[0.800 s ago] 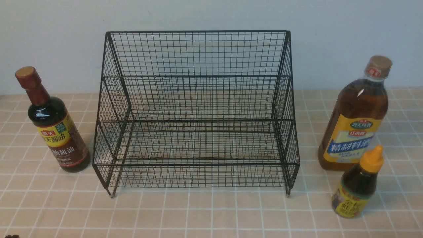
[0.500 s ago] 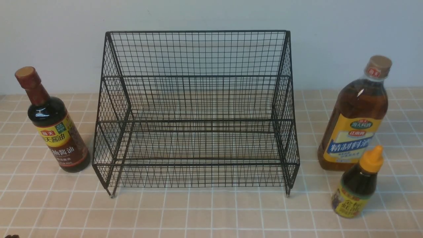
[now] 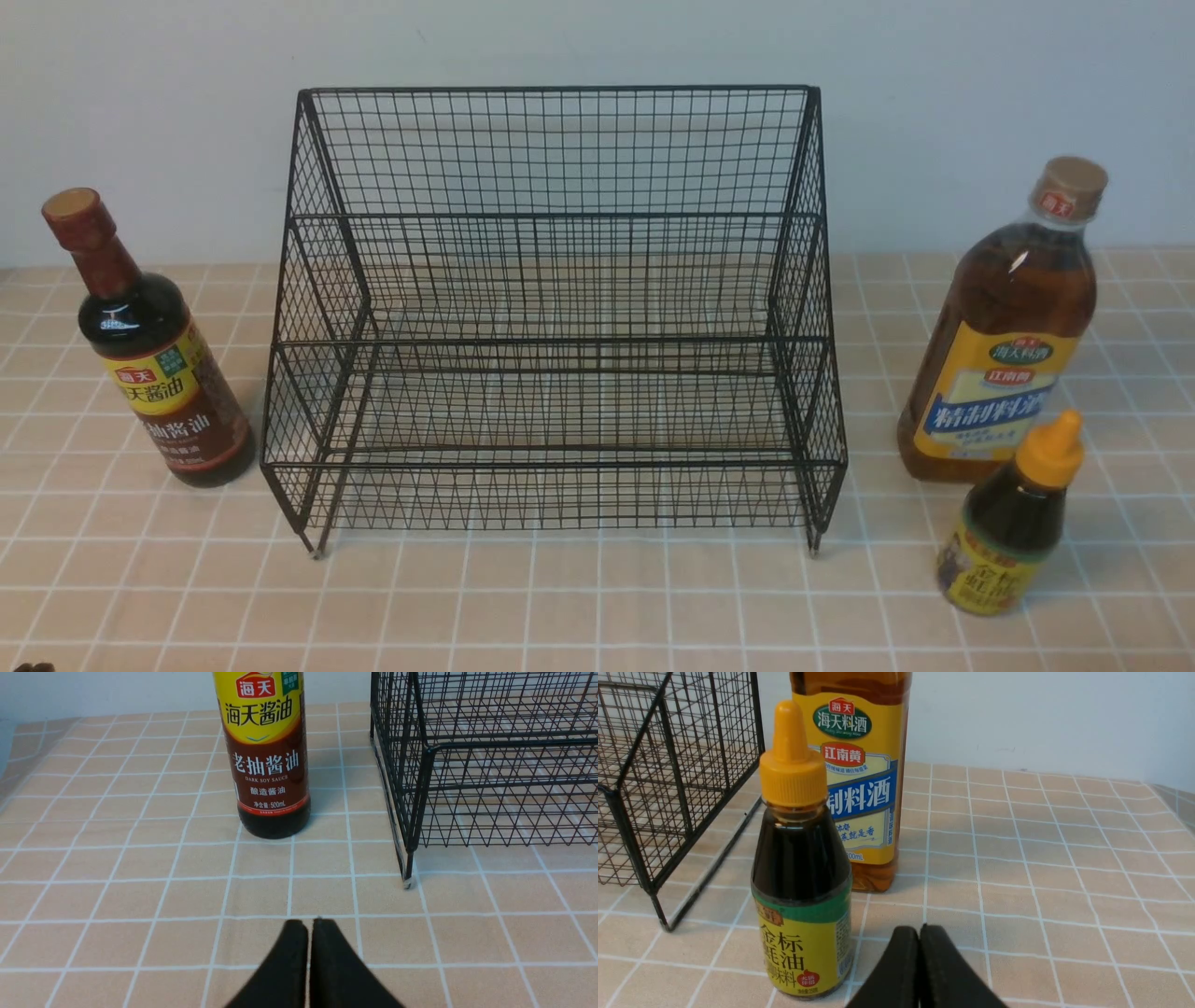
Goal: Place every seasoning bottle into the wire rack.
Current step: Use the right arm to grab the condiment bottle closest to it, then use the right arm to put the condiment bottle back on the shelf, then use the right arm to grab the condiment bottle closest to it
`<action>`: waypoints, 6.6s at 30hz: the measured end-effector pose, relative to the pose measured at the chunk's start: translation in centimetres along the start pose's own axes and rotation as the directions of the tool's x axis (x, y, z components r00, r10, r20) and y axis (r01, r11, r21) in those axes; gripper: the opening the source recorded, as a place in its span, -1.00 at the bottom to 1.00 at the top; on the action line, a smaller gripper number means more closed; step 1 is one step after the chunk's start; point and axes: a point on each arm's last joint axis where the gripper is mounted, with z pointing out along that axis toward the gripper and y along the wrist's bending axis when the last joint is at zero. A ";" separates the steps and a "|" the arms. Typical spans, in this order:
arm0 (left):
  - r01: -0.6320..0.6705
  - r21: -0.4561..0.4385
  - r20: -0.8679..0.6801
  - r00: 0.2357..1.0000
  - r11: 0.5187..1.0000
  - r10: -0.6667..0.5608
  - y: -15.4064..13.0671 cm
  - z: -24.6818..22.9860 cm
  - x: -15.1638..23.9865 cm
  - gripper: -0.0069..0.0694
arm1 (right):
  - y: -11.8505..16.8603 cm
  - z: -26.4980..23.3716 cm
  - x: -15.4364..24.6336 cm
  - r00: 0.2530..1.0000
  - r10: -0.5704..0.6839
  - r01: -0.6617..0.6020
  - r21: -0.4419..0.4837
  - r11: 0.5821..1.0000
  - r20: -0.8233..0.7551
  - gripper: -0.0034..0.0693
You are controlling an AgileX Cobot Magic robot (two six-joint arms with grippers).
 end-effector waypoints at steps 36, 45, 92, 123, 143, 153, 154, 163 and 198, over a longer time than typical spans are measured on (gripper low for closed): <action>0.000 0.000 0.000 1.000 1.000 0.000 0.0 0.0 0.0 -0.84 | 1.2 1.4 -15.2 0.965 0.238 -0.257 -0.202 0.945 -0.113 -0.94; 0.000 0.000 0.000 1.000 1.000 0.000 0.0 0.0 0.0 -0.84 | -0.3 8.2 -17.2 0.767 0.051 -0.127 -0.073 0.989 -0.639 -0.93; 0.000 0.000 0.000 1.000 1.000 0.000 0.0 0.0 0.0 -0.84 | 4.1 17.8 -13.3 0.605 -0.120 -0.064 -0.198 0.978 -0.787 -0.08; 0.000 0.000 0.000 1.000 1.000 0.000 0.0 0.0 0.0 -0.84 | 15.7 17.9 -22.5 0.842 -0.253 -0.019 -0.495 0.869 -0.476 -0.09; 0.000 0.000 0.000 1.000 1.000 0.000 0.0 0.0 0.0 -0.84 | 16.9 20.9 -21.0 0.796 -0.311 0.027 -0.483 0.875 -0.519 -0.09; 0.000 0.000 -0.001 1.000 1.000 0.000 0.0 0.0 0.0 -0.84 | 17.6 22.1 -19.1 0.746 -0.340 0.028 -0.482 0.876 -0.573 -0.09; 0.000 0.000 -0.001 1.000 1.000 0.000 0.0 0.0 0.0 -0.84 | 17.7 22.3 -18.7 0.736 -0.346 0.029 -0.483 0.875 -0.581 -0.09; 0.000 0.000 -0.001 1.000 1.000 0.000 0.0 0.0 0.0 -0.84 | 18.7 22.7 -17.5 0.708 -0.368 0.028 -0.497 0.867 -0.602 0.03; 0.000 0.000 -0.001 1.000 1.000 0.000 0.0 0.0 0.0 -0.84 | 4.8 19.2 -25.7 0.862 -0.024 0.059 0.054 0.997 -0.506 0.72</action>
